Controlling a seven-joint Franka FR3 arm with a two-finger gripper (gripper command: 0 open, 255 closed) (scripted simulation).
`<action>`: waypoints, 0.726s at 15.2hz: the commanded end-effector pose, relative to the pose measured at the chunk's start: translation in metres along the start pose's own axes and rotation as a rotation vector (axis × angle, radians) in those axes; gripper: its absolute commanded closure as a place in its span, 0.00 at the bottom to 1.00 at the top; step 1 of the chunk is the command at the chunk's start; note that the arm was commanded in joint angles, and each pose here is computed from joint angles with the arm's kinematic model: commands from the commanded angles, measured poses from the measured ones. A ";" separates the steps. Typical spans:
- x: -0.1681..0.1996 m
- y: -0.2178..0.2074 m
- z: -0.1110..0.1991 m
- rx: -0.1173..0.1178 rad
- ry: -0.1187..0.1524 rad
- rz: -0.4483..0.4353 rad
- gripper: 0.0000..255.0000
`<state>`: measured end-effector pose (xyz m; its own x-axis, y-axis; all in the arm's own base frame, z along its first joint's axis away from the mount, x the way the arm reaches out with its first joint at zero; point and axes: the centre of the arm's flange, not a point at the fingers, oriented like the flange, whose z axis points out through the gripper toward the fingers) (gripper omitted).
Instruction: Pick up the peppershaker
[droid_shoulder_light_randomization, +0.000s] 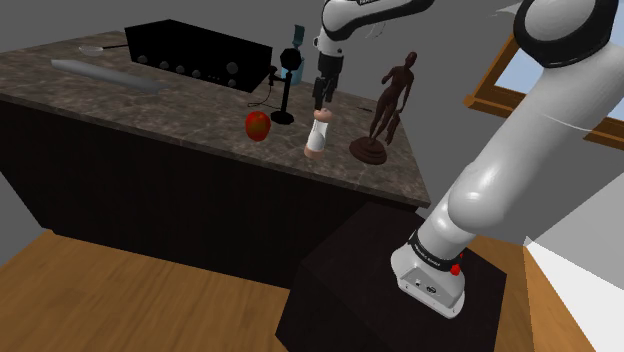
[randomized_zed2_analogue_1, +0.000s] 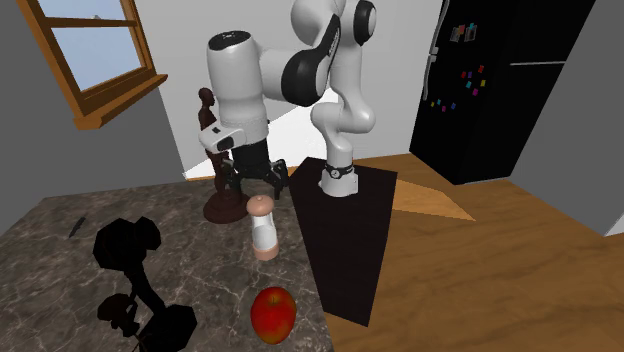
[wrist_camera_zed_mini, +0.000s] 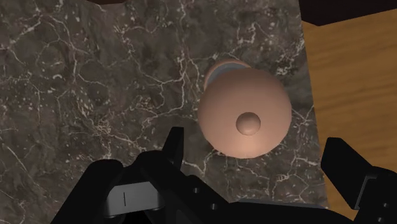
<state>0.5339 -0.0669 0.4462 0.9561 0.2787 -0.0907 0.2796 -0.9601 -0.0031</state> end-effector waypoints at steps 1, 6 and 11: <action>0.003 0.002 0.012 -0.002 0.002 -0.003 0.00; 0.005 0.002 0.036 -0.002 0.002 -0.003 0.00; 0.005 0.002 0.036 -0.002 0.002 -0.003 1.00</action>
<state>0.5363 -0.0686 0.4106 0.9554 0.2817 -0.0884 0.2827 -0.9592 -0.0011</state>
